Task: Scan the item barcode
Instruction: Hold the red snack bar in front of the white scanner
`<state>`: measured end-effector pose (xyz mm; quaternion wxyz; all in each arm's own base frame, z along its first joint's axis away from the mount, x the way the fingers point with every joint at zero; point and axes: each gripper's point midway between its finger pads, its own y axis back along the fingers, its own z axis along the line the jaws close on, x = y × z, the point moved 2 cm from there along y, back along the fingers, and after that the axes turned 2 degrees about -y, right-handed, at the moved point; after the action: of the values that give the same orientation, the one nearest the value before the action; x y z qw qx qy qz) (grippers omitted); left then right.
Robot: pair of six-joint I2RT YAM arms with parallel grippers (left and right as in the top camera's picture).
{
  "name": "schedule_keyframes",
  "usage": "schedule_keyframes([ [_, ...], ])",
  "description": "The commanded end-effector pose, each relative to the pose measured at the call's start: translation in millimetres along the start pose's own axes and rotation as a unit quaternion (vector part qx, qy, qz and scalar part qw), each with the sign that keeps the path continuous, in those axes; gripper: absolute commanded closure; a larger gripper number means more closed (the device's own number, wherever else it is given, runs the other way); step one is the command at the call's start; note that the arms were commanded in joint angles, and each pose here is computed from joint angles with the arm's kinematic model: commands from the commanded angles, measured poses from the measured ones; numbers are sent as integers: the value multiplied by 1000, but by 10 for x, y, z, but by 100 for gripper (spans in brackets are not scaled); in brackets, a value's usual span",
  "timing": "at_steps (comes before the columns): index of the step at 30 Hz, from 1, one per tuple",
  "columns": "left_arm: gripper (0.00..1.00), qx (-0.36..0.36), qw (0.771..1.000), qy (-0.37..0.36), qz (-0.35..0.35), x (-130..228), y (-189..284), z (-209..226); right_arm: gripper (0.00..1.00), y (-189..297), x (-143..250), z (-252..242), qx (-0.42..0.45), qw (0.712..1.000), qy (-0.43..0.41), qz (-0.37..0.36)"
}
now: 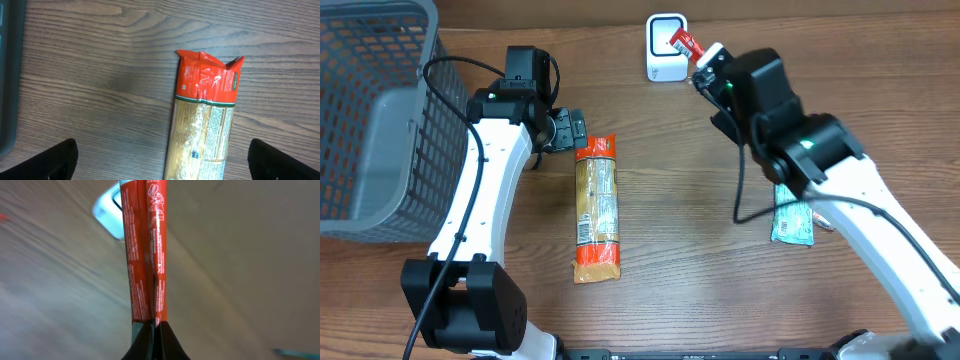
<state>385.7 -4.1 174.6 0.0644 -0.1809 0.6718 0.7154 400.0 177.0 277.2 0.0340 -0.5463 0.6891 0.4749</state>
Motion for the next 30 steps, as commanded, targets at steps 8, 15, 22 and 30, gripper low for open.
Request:
schedule_keyframes([
  [8,0,-1,1000,-1,-14,-55,82,7,97,-848,-136,-2,113,977,176,38],
  [15,0,-1,1000,-1,-14,-55,82,7,97,-1344,-220,67,182,951,247,46],
  [22,0,-1,1000,-1,-14,-55,82,7,97,-1682,-127,202,204,940,266,60],
  [30,0,-1,1000,-1,-14,-55,82,7,97,-1884,-179,211,256,940,221,33],
])
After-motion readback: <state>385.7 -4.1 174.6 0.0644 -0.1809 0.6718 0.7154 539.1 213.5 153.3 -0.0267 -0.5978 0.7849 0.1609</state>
